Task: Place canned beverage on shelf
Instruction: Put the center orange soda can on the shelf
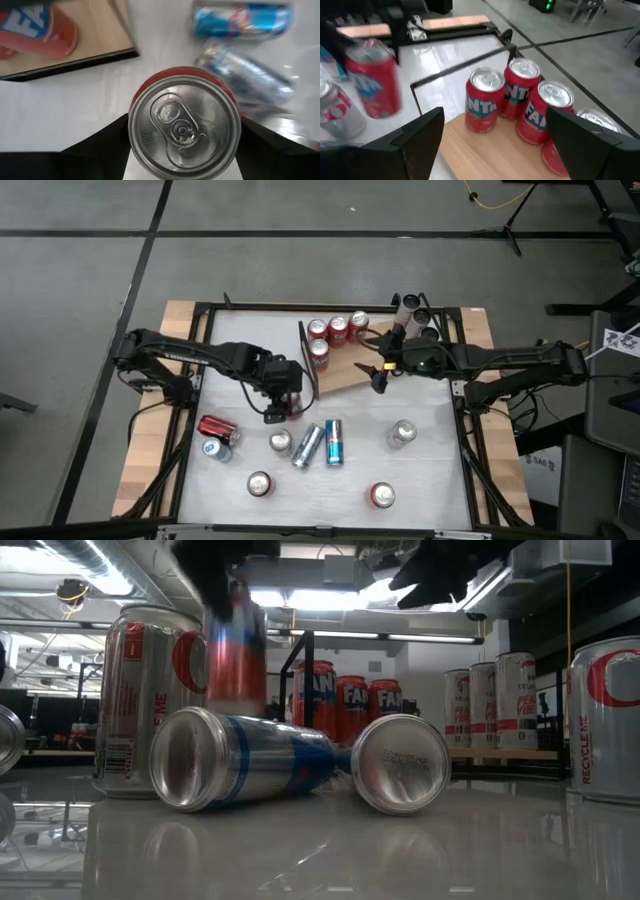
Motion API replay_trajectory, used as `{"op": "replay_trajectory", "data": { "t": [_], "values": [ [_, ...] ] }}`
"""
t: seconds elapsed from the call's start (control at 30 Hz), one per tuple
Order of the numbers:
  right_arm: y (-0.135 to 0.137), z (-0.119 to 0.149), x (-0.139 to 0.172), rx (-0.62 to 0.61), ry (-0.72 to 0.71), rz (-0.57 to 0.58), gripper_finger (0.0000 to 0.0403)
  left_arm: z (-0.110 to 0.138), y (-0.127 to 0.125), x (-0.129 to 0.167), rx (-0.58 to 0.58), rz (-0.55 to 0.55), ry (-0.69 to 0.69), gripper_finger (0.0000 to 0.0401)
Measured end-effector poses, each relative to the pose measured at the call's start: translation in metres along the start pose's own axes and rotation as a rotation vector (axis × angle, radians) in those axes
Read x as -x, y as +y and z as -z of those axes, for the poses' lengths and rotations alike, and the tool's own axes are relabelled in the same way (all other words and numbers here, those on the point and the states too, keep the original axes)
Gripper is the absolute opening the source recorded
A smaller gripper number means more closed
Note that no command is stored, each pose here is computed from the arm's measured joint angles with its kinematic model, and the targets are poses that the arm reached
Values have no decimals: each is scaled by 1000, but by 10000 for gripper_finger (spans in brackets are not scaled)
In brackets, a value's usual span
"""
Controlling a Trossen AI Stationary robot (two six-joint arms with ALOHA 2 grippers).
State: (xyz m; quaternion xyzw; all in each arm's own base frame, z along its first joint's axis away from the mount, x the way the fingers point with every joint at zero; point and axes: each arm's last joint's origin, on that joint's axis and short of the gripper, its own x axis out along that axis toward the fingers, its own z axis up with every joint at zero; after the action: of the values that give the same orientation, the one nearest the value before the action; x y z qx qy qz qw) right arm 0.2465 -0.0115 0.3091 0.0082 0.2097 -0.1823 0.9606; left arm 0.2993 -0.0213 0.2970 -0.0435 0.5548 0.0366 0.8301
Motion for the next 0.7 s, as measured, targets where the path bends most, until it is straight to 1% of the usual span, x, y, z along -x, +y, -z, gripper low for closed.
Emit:
{"op": "replay_trajectory", "data": {
  "t": [0.1,0.2,0.4,0.53,0.63,0.7],
  "values": [
    [0,1,0,4,9,1,341,-7,-7,21,33,17,-19,270],
    [0,1,0,4,9,1,341,-14,-12,39,53,31,-73,270],
    [0,1,0,3,8,2,341,-37,-14,79,104,72,-259,270],
    [0,1,0,5,14,3,341,-54,-3,95,98,55,-406,270],
    [-3,-2,9,21,58,6,341,-68,11,95,107,39,-468,270],
    [-7,-10,20,26,75,15,341,-76,22,88,95,20,-476,270]
  ]
}}
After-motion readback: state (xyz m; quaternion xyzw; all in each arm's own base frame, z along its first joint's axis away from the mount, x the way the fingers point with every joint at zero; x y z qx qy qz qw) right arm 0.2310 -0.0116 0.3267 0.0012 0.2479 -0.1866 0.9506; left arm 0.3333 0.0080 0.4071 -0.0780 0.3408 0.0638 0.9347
